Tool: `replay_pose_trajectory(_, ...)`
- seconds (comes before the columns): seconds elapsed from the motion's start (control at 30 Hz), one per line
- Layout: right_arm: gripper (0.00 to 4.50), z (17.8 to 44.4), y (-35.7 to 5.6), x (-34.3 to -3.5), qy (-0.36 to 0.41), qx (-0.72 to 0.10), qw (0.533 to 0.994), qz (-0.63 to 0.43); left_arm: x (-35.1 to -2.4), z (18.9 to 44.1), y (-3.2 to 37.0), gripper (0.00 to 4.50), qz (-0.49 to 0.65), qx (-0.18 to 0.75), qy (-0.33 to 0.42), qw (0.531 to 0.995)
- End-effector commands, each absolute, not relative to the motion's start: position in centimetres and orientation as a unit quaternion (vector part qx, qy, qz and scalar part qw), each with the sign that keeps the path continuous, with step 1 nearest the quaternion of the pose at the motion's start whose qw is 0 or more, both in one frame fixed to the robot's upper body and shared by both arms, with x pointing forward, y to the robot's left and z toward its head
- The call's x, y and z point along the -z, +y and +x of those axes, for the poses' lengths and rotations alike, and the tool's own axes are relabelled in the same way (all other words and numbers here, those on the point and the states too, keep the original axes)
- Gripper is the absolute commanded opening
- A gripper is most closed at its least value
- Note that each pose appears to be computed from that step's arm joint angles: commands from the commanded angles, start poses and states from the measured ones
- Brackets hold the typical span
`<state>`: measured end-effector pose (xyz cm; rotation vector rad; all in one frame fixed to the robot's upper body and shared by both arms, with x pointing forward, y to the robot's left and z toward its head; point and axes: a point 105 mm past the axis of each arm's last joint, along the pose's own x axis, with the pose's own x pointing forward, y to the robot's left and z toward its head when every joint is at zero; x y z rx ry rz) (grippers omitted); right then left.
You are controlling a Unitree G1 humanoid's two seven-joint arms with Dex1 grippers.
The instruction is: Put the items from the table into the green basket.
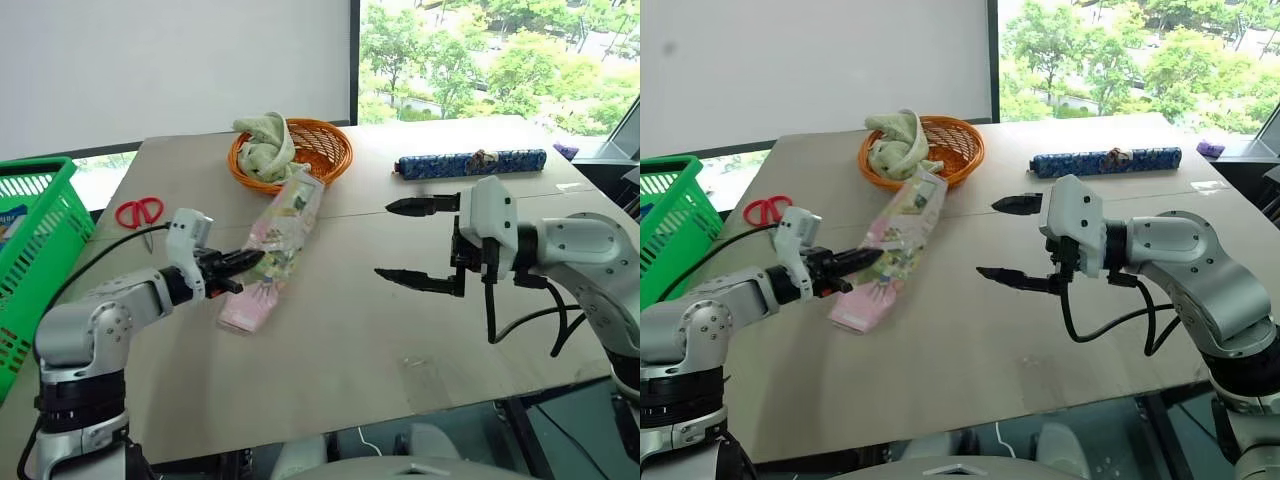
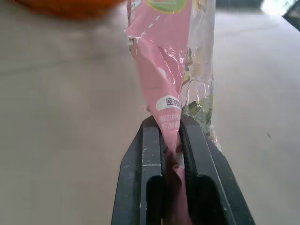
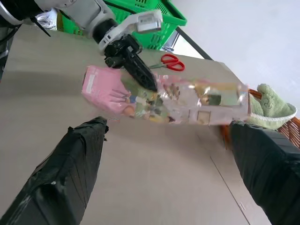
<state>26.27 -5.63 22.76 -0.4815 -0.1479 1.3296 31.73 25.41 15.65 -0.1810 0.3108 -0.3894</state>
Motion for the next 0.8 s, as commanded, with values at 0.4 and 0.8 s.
replay_pose_trajectory(0.4,4.50,27.2,-0.6,-28.8,-0.166,-0.634,0.729,-0.196,-34.0,28.9,46.3,0.04,0.183,-0.278,-0.107,0.937)
replay_pose_trajectory(0.8,4.50,26.2,-0.7,-29.3,-0.180,-0.650,0.714,-0.189,-32.6,27.5,51.6,0.04,0.350,-0.388,-0.004,0.853)
